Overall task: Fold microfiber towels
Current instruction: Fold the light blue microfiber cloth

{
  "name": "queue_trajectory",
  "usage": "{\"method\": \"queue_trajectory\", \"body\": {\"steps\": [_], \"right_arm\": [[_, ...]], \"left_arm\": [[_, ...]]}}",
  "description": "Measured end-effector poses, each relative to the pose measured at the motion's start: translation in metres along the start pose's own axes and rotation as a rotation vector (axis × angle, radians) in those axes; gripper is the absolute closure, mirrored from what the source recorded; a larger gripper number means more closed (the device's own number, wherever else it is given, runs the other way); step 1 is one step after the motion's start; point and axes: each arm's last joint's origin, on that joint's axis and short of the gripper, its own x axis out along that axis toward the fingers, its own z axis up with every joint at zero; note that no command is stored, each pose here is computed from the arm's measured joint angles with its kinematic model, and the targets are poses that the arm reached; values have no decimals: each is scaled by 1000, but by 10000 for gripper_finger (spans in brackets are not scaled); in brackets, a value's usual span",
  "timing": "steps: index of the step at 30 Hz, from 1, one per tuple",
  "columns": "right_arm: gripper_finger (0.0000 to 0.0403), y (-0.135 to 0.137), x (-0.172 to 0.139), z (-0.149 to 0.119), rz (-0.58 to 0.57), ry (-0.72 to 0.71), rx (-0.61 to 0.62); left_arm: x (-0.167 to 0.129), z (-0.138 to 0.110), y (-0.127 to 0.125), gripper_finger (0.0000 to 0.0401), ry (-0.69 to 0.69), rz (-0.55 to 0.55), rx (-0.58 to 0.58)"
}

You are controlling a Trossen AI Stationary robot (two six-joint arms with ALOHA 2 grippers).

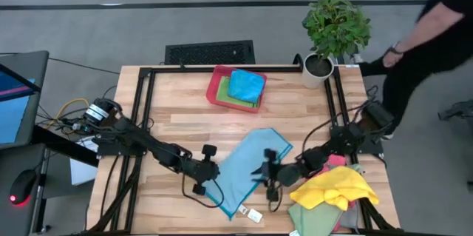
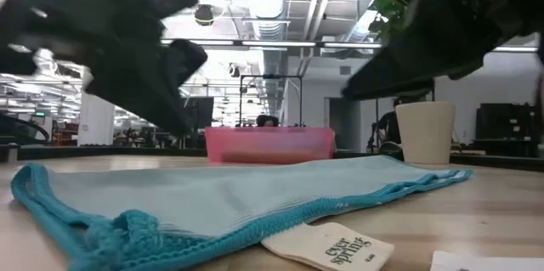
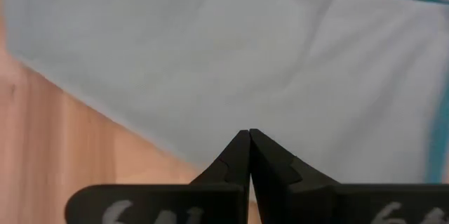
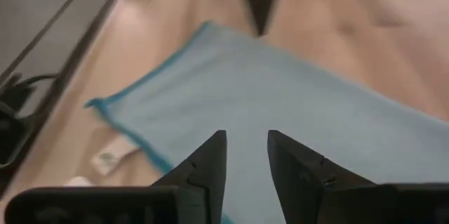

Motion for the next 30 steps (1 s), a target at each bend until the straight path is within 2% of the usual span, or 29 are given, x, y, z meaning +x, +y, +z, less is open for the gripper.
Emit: {"method": "queue_trajectory", "body": {"steps": [6, 9, 13, 19, 27, 30], "right_arm": [[268, 42, 46, 15, 106, 100, -181], [253, 64, 58, 29, 157, 112, -275], [217, 82, 65, 45, 181, 134, -351], [181, 94, 85, 40, 205, 160, -355], [185, 116, 107, 33, 230, 154, -344], [185, 115, 111, 28, 210, 189, -342]], "left_arm": [[-17, -5, -27, 382, 38, -128, 4], [-22, -5, -41, 351, 44, -159, 23], [-27, -5, -54, 299, 27, -135, 70], [-28, -6, -56, 252, 22, -87, 65], [-28, -6, -56, 248, 25, -89, -17], [-28, -6, -56, 248, 25, -89, -41]]}}
